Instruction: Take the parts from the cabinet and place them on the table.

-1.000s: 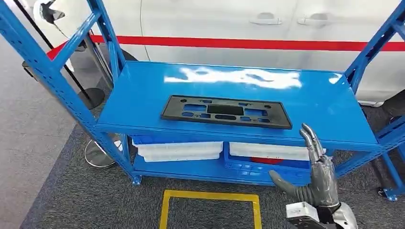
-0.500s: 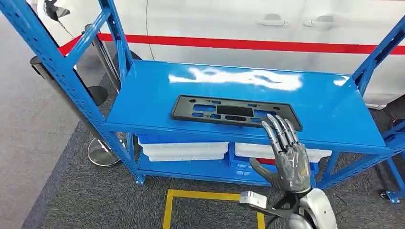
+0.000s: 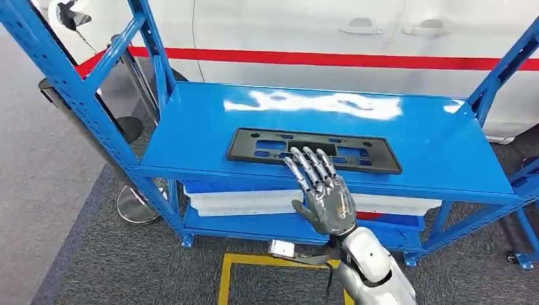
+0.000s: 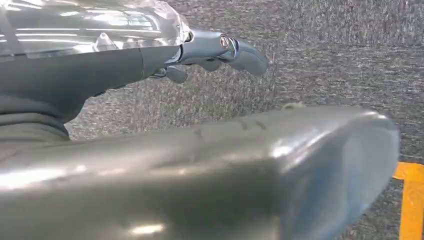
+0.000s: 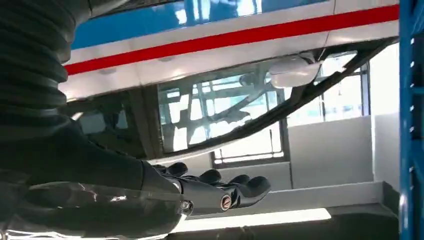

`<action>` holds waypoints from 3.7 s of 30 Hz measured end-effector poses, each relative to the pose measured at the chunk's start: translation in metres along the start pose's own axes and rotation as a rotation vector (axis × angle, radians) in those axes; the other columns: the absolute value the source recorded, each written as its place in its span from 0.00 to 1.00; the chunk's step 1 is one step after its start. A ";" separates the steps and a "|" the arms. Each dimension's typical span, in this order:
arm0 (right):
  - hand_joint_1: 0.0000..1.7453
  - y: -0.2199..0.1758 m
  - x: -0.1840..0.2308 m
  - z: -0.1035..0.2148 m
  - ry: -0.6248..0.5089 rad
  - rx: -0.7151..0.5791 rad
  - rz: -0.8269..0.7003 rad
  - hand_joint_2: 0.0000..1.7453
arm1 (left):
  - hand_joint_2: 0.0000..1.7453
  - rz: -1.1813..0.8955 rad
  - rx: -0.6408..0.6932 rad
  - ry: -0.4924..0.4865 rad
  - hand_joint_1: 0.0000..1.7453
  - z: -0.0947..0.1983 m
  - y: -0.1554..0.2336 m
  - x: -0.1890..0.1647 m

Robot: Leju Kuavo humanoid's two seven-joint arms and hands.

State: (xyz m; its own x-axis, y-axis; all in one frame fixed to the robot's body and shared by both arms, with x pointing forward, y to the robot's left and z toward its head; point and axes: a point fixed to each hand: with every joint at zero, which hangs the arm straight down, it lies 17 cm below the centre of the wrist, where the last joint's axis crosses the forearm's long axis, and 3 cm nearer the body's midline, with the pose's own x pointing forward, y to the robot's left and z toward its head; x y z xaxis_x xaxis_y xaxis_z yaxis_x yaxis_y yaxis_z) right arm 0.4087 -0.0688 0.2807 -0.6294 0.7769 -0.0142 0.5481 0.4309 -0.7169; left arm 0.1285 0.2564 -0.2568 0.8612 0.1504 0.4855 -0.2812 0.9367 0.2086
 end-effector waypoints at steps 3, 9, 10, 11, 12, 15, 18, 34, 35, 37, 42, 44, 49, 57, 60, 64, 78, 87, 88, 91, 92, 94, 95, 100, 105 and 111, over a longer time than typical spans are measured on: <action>0.00 0.016 -0.001 -0.010 -0.015 0.021 0.004 1.00 | 0.00 0.006 -0.003 -0.001 0.00 0.001 -0.001 -0.001; 0.00 0.055 -0.004 -0.019 -0.051 0.099 0.001 1.00 | 0.00 0.021 -0.014 -0.005 0.00 0.001 -0.005 0.001; 0.00 0.061 -0.005 -0.020 -0.054 0.112 -0.003 1.00 | 0.00 0.023 -0.015 -0.005 0.00 0.002 -0.005 0.001; 0.00 0.065 -0.005 -0.022 -0.057 0.120 -0.005 1.00 | 0.00 0.025 -0.016 -0.005 0.00 0.002 -0.006 0.001; 0.00 0.070 -0.005 -0.025 -0.064 0.130 -0.005 1.00 | 0.00 0.027 -0.018 -0.005 0.00 0.002 -0.006 0.001; 0.00 0.079 -0.007 -0.038 -0.083 0.146 -0.003 1.00 | 0.00 0.035 -0.027 -0.006 0.00 0.004 -0.012 0.003; 0.00 0.091 -0.010 -0.044 -0.097 0.177 -0.002 1.00 | 0.00 0.039 -0.035 -0.002 0.00 0.006 -0.017 0.001; 0.00 0.130 -0.044 -0.067 -0.047 0.321 0.019 1.00 | 0.00 0.067 -0.024 0.004 0.00 0.006 -0.013 -0.002; 0.00 0.131 -0.045 -0.066 -0.037 0.324 0.021 1.00 | 0.00 0.070 -0.025 0.002 0.00 0.006 -0.012 -0.002; 0.00 0.134 -0.048 -0.062 -0.021 0.334 0.031 1.00 | 0.00 0.074 -0.029 -0.006 0.00 0.005 -0.012 0.000; 0.00 0.151 -0.047 -0.034 0.031 0.385 0.075 1.00 | 0.00 0.073 -0.028 -0.006 0.00 0.003 -0.006 -0.001; 0.00 0.151 -0.047 -0.030 0.055 0.385 0.118 1.00 | 0.00 0.068 -0.030 0.001 0.00 0.003 -0.006 -0.001; 0.00 0.150 -0.046 -0.021 0.106 0.373 0.164 1.00 | 0.00 0.055 -0.053 -0.004 0.00 0.002 -0.009 0.001; 0.00 0.153 -0.046 -0.001 0.171 0.391 0.183 1.00 | 0.00 0.001 -0.072 -0.017 0.00 -0.002 0.000 0.000; 0.00 0.147 -0.053 0.001 0.203 0.383 0.182 1.00 | 0.00 -0.019 -0.085 -0.023 0.00 -0.003 0.000 0.002; 0.00 0.140 -0.066 0.005 0.248 0.368 0.180 1.00 | 0.00 -0.036 -0.096 -0.025 0.00 -0.002 -0.001 0.001; 0.00 0.131 -0.087 0.011 0.316 0.379 0.167 1.00 | 0.00 -0.066 -0.124 -0.025 0.00 -0.002 -0.007 0.003; 0.00 0.127 -0.091 0.002 0.330 0.374 0.164 1.00 | 0.00 -0.060 -0.114 -0.010 0.00 -0.002 -0.004 0.000; 0.00 0.126 -0.092 0.001 0.331 0.373 0.164 1.00 | 0.00 -0.060 -0.113 -0.009 0.00 -0.002 -0.004 -0.001; 0.00 0.122 -0.095 -0.005 0.331 0.363 0.170 1.00 | 0.00 -0.060 -0.112 -0.010 0.00 -0.003 -0.004 0.002; 0.00 0.122 -0.096 -0.007 0.332 0.363 0.171 1.00 | 0.00 -0.060 -0.112 -0.009 0.00 -0.003 -0.004 0.002; 0.00 0.123 -0.096 -0.007 0.332 0.369 0.169 1.00 | 0.00 -0.061 -0.113 -0.008 0.00 -0.003 -0.004 0.001; 0.00 0.122 -0.097 -0.008 0.332 0.370 0.169 1.00 | 0.00 -0.059 -0.115 -0.006 0.00 -0.002 -0.006 0.000; 0.00 0.123 -0.100 -0.010 0.337 0.384 0.173 1.00 | 0.00 -0.057 -0.109 -0.004 0.00 -0.002 -0.005 0.000; 0.00 0.124 -0.104 -0.013 0.343 0.395 0.179 1.00 | 0.00 -0.056 -0.107 -0.004 0.00 -0.002 -0.005 0.000; 0.95 0.124 -0.112 -0.015 0.378 0.397 0.191 1.00 | 0.00 -0.054 -0.104 -0.005 0.00 -0.003 -0.005 0.000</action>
State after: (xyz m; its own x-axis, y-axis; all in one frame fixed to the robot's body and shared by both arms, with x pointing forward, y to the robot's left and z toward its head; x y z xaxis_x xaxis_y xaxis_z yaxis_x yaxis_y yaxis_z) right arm 0.5551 -0.0953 0.2042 -0.2594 0.9654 0.0281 0.3386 0.1181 -0.9335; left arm 0.1311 0.2530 -0.2597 0.8714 0.0978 0.4807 -0.1891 0.9711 0.1453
